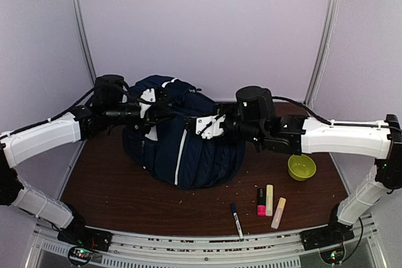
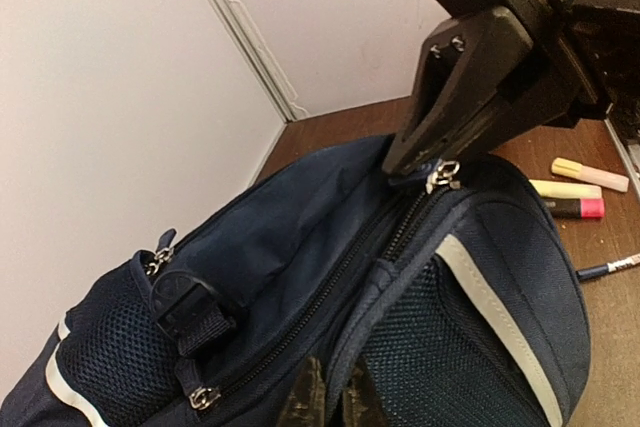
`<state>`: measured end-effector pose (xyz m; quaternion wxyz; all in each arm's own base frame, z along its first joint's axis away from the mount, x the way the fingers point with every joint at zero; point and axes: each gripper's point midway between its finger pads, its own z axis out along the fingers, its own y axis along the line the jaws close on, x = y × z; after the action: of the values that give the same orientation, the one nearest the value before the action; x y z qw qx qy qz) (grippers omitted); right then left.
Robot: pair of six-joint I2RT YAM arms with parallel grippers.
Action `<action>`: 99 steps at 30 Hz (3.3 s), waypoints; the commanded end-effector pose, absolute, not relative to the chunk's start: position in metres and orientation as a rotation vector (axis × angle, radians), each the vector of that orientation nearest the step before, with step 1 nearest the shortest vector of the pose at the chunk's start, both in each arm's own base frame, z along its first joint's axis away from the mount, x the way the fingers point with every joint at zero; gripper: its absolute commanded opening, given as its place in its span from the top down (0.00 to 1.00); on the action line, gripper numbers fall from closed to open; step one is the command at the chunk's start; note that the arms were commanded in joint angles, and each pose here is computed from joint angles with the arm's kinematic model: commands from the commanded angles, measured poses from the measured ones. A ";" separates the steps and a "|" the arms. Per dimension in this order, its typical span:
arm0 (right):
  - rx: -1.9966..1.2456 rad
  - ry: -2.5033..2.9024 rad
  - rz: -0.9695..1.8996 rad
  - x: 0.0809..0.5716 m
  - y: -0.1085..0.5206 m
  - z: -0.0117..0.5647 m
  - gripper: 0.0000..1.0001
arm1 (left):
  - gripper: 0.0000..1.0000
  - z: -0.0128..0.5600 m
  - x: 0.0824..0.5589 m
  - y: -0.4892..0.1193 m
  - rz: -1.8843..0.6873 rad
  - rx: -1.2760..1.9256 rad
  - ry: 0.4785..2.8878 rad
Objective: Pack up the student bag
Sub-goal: Unzip the upper front pocket of the student bag, then grab the upper front pocket of the student bag.
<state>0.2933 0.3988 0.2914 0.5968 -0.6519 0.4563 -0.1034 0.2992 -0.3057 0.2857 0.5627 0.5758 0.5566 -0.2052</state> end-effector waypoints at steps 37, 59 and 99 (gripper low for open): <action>-1.521 1.673 0.352 0.224 0.417 0.069 1.00 | 1.00 0.363 0.360 -0.225 -0.345 0.741 1.340; -1.535 1.497 0.614 0.193 0.494 0.138 1.00 | 0.90 0.312 0.427 -0.192 -0.265 0.336 1.744; -0.285 2.020 1.384 0.360 0.439 0.206 0.69 | 0.79 0.150 0.213 -0.285 -0.505 1.118 1.820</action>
<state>0.3483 0.4195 0.1878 0.3561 -0.1817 0.7898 0.4651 0.2373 -0.2746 0.1719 0.4761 0.4028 0.7508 -0.2177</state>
